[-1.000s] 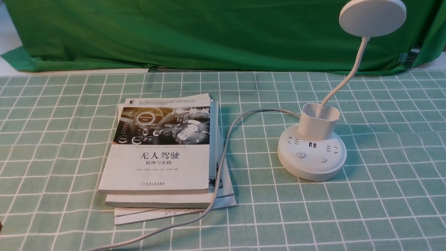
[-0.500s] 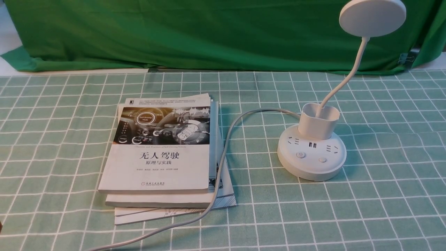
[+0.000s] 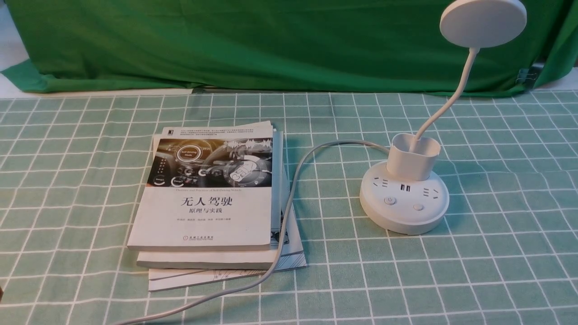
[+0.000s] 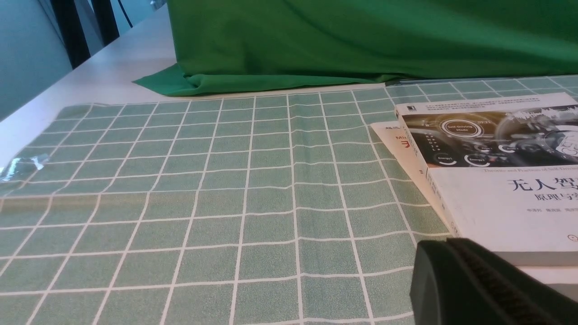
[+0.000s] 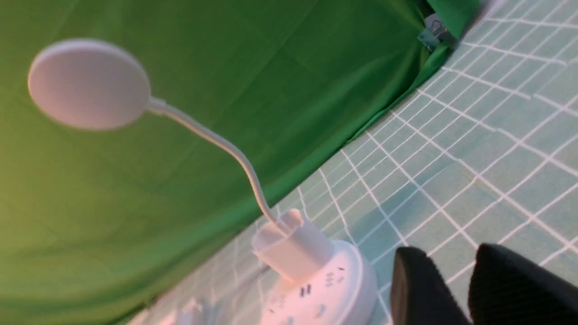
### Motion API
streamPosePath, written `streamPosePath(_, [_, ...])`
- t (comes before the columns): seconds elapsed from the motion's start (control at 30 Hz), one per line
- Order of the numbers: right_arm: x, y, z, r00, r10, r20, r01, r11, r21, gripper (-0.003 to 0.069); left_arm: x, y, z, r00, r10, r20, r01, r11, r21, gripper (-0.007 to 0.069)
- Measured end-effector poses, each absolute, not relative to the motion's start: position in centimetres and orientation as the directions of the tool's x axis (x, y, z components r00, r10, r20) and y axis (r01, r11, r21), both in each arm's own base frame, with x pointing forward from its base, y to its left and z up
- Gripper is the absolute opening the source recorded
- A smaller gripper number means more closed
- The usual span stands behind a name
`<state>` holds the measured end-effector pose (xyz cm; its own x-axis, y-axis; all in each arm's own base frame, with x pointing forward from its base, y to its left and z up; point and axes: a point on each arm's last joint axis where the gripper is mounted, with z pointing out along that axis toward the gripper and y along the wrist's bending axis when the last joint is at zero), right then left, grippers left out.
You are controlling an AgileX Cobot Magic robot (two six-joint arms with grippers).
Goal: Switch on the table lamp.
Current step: 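Press the button on the base of the white desk lamp with the right gripper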
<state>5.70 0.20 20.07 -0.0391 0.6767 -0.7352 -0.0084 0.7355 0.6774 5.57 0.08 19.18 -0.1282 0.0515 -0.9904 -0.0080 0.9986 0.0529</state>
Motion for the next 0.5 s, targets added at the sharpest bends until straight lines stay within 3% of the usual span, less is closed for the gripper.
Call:
streamPosePath(0.13, [5.7,0.5,20.5,-0.093,0.615,-0.783,-0.035,0.784,0.62,0.0223,5.6,0.1,19.2,-0.128,0.051,-0.99,-0.008,0.999,0.053,0.0021])
streamPosePath(0.2, [5.8,0.7,21.4,-0.112,0.596,-0.795,-0.056,0.795,0.604,0.0186,5.6,0.1,19.2,-0.128,0.051,-0.99,-0.008,0.999,0.053,0.0021])
streamPosePath(0.23, [6.1,1.0,22.4,-0.144,0.568,-0.81,-0.083,0.809,0.582,0.0118,5.6,0.1,19.2,-0.128,0.057,-0.99,-0.008,0.998,0.059,0.0021])
streamPosePath(0.3, [6.9,1.5,24.1,-0.192,0.498,-0.846,-0.13,0.841,0.525,0.0049,5.6,0.1,19.2,-0.128,0.051,-0.99,-0.008,0.999,0.053,0.0021])
streamPosePath(0.4, [8.0,2.4,26.2,-0.253,0.386,-0.887,-0.193,0.878,0.438,0.0029,5.6,0.1,19.2,-0.128,0.051,-0.99,-0.008,0.999,0.053,0.0021])
streamPosePath(0.5, [10.6,4.8,28.8,-0.381,0.085,-0.921,-0.332,0.917,0.223,0.0029,5.6,0.1,19.2,-0.128,0.051,-0.99,-0.008,0.999,0.053,0.0021])
